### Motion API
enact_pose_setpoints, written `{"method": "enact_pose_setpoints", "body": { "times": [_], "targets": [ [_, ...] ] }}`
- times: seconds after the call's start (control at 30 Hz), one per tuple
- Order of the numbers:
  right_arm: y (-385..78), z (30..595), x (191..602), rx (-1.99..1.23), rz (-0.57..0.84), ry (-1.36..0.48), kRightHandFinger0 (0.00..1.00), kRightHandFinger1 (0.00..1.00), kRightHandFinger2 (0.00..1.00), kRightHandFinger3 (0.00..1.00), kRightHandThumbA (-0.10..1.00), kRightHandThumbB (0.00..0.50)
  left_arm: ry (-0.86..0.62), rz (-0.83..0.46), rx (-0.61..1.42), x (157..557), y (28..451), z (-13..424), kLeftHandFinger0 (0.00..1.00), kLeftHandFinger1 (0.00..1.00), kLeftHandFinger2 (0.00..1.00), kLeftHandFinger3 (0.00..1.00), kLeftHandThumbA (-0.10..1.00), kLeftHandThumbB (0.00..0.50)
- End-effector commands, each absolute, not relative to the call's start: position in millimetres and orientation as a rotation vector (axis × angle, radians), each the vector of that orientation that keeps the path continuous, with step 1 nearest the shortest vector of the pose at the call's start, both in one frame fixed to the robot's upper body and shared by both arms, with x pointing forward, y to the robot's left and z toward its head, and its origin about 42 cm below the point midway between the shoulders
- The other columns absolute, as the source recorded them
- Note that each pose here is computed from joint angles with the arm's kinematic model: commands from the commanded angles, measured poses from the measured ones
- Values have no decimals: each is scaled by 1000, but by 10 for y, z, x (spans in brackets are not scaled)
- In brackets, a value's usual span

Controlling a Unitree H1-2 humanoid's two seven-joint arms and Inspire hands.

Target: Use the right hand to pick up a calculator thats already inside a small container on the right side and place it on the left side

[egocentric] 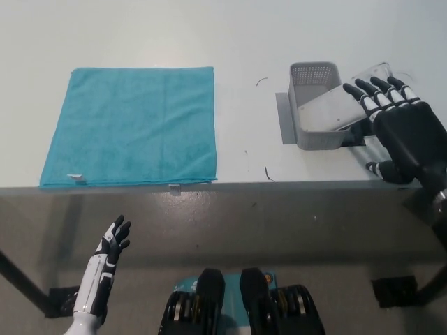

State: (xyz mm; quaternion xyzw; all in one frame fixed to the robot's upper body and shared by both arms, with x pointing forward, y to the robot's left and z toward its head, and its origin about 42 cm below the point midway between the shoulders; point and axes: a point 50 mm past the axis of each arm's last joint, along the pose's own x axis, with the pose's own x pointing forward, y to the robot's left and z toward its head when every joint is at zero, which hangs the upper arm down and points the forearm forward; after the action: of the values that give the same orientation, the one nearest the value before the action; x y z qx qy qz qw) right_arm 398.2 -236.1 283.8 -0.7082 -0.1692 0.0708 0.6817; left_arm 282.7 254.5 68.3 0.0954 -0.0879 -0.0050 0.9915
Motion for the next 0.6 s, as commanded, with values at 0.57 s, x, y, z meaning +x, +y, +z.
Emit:
{"method": "enact_pose_setpoints", "body": {
  "times": [0.57],
  "targets": [
    [-2292,3175,4533,-1807,104,-252,1000,1000,1000,1000,1000,393,-265,-15,218,2797,2612,779,1000,1000,1000,1000,1000,0]
  ]
}}
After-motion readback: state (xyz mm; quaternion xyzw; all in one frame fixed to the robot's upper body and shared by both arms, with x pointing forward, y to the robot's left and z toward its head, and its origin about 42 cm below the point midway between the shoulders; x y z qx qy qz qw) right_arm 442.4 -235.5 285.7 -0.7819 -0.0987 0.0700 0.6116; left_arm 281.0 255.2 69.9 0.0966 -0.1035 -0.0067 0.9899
